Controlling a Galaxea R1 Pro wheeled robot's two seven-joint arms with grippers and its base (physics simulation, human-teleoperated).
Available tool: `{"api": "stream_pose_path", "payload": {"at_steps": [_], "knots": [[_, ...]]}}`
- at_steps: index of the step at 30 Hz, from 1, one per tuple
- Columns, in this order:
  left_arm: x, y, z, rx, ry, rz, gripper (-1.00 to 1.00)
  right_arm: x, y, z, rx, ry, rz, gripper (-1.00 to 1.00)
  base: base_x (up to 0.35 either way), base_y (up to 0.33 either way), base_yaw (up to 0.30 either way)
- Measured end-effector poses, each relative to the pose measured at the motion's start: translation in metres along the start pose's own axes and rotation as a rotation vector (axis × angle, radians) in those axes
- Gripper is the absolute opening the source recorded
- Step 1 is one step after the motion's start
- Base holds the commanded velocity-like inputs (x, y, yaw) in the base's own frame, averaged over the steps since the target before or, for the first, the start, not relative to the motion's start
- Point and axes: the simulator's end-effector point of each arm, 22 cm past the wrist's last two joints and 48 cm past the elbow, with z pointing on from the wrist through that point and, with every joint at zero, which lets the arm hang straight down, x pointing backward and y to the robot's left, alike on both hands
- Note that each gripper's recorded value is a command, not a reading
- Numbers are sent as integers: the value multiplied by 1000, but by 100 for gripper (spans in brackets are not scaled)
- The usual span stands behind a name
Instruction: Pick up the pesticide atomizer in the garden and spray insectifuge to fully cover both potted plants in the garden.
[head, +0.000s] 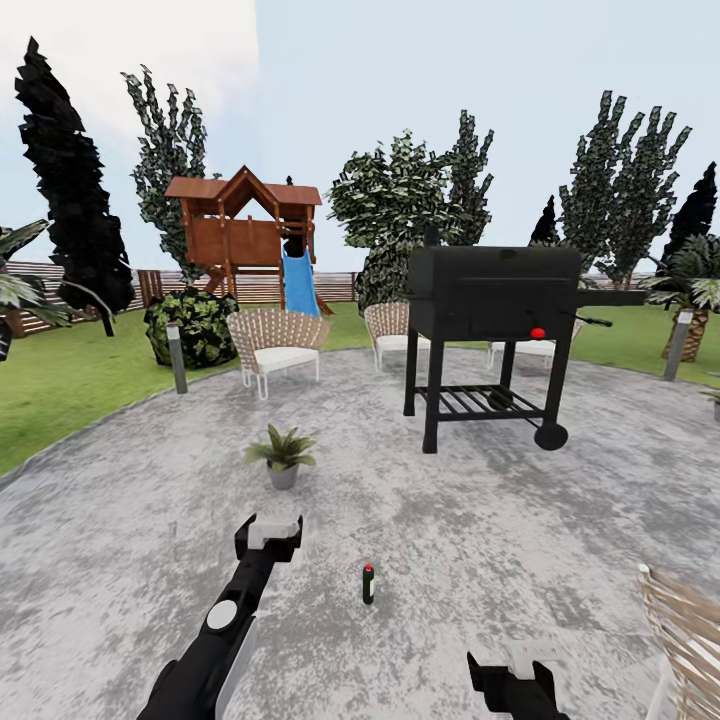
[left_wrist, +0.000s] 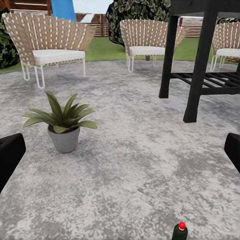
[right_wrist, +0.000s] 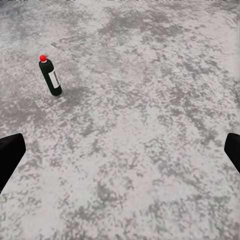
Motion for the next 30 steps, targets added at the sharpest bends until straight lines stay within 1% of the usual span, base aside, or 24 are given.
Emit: {"api": "stream_pose_path", "payload": {"at_steps": [14, 22, 26, 30], "knots": [[0, 0, 0, -1, 0, 0, 100, 0, 0, 0, 1, 0, -1, 100, 316, -1, 0], [0, 0, 0, -1, 0, 0, 100, 0, 0, 0, 1, 0, -1, 100, 303, -147, 0], [0, 0, 0, 0, 0, 1, 100, 0, 0, 0, 0, 0, -1, 100, 191, -167, 0], [0, -1, 0, 1, 0, 2, 100, 0, 0, 0, 0, 0, 0, 100, 52, -52, 0]]}}
